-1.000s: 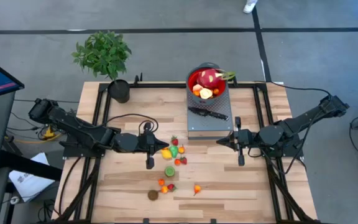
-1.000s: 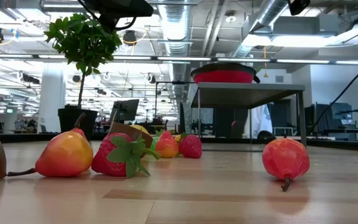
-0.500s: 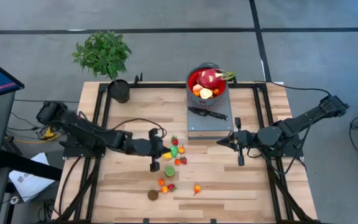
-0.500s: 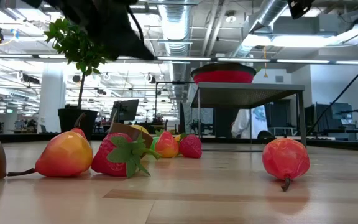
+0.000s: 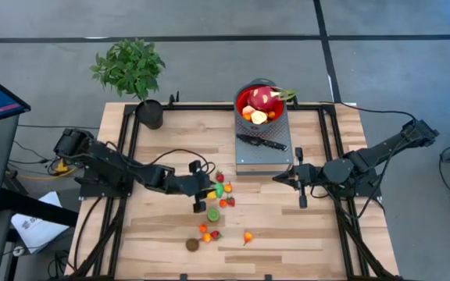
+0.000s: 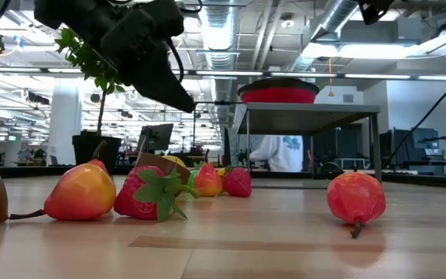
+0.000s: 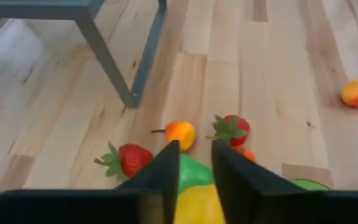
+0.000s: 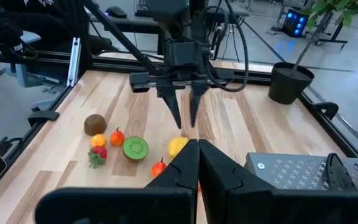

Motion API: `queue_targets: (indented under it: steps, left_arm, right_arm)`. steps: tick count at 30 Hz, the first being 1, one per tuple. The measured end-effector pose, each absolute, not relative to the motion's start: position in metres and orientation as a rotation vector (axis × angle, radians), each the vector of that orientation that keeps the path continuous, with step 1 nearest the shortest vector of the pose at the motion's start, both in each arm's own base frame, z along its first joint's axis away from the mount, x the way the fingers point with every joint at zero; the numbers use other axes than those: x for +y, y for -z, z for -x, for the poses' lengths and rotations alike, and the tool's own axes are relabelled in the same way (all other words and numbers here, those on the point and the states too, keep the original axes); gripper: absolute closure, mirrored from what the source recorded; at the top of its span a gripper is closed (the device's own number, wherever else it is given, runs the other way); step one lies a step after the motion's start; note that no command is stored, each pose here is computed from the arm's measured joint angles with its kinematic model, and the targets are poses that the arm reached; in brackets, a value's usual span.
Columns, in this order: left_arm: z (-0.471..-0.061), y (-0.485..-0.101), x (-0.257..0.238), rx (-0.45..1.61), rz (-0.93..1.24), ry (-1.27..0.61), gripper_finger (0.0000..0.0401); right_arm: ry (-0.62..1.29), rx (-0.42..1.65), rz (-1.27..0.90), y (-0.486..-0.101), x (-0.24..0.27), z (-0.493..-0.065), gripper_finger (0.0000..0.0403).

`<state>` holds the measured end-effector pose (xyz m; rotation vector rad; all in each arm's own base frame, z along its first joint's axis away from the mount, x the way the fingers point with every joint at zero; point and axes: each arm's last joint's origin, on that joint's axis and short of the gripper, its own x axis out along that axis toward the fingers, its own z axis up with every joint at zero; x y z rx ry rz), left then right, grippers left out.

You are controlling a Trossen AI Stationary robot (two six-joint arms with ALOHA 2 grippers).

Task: Pick & Place Fruit
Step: Put the lemon into the red colander on the shelf

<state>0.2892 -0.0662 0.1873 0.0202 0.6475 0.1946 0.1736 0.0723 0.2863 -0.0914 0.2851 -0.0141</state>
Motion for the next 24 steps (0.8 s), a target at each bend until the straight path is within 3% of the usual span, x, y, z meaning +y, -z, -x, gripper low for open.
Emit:
queue_targets:
  steps: [8, 12, 16, 24]
  left_arm:
    - [-0.291, -0.187, -0.058, 0.649, -0.001, -0.220, 0.0150]
    - [-0.291, -0.187, -0.059, 0.653, 0.005, -0.202, 0.0103]
    - [-0.290, -0.186, -0.060, 0.669, -0.009, -0.165, 0.0096]
    - [-0.274, -0.161, -0.056, 0.764, 0.069, -0.140, 0.0123]
  right_arm:
    - [0.019, 0.285, 0.065, -0.286, 0.072, -0.174, 0.0403]
    - [0.019, 0.284, 0.065, -0.286, 0.072, -0.174, 0.0403]
    - [0.019, 0.285, 0.065, -0.286, 0.072, -0.174, 0.0403]
    - [0.019, 0.284, 0.065, -0.286, 0.072, -0.174, 0.0403]
